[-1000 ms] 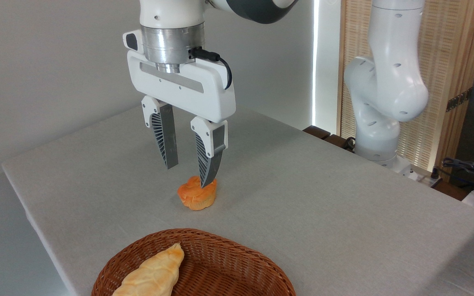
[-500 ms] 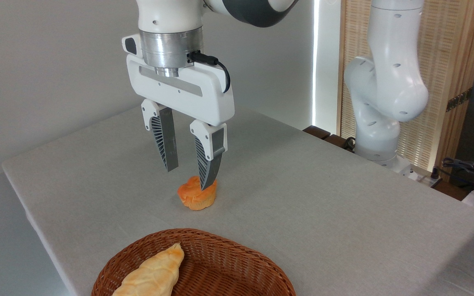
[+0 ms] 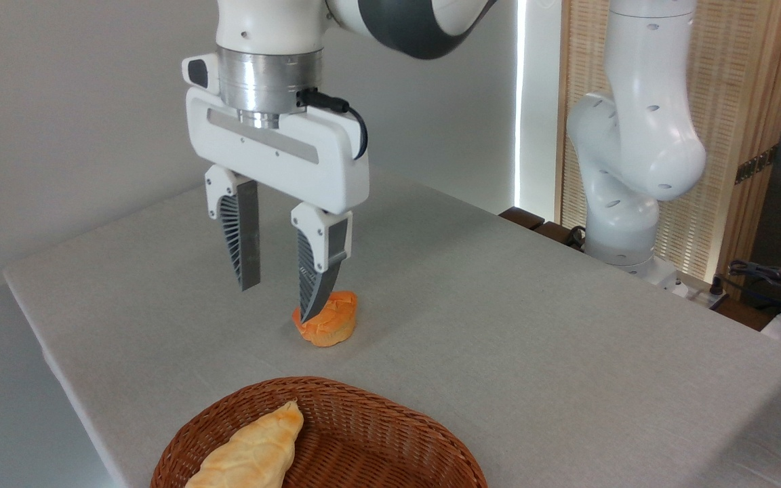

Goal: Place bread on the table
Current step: 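Move the open gripper over the wicker basket above the long bread, then lower the gripper around the long golden bread and close on it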

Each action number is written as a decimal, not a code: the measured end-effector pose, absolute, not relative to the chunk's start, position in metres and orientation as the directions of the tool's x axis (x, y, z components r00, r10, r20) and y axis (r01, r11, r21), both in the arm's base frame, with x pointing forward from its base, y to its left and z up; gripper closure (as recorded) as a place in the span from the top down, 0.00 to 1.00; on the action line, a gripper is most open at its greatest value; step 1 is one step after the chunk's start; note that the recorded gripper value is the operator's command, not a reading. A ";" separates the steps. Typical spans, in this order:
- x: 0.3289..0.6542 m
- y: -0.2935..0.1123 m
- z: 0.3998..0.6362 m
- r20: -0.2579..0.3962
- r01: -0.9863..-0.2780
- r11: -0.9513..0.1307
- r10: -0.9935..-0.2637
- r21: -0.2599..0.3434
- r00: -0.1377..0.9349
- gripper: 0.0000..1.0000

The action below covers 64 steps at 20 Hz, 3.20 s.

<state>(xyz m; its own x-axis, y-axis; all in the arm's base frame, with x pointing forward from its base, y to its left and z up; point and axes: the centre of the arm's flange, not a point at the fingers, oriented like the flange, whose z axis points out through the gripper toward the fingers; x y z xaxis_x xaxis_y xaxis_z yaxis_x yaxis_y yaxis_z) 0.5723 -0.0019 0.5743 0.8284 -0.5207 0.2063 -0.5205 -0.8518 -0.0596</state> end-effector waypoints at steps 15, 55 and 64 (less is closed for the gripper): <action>0.621 0.026 0.476 0.159 -0.442 -0.893 -0.450 -0.085 0.879 1.00; 0.652 0.020 0.417 0.221 -0.400 -0.911 -0.413 -0.104 0.883 0.75; 0.652 0.019 0.417 0.221 -0.403 -0.909 -0.416 -0.105 0.882 0.43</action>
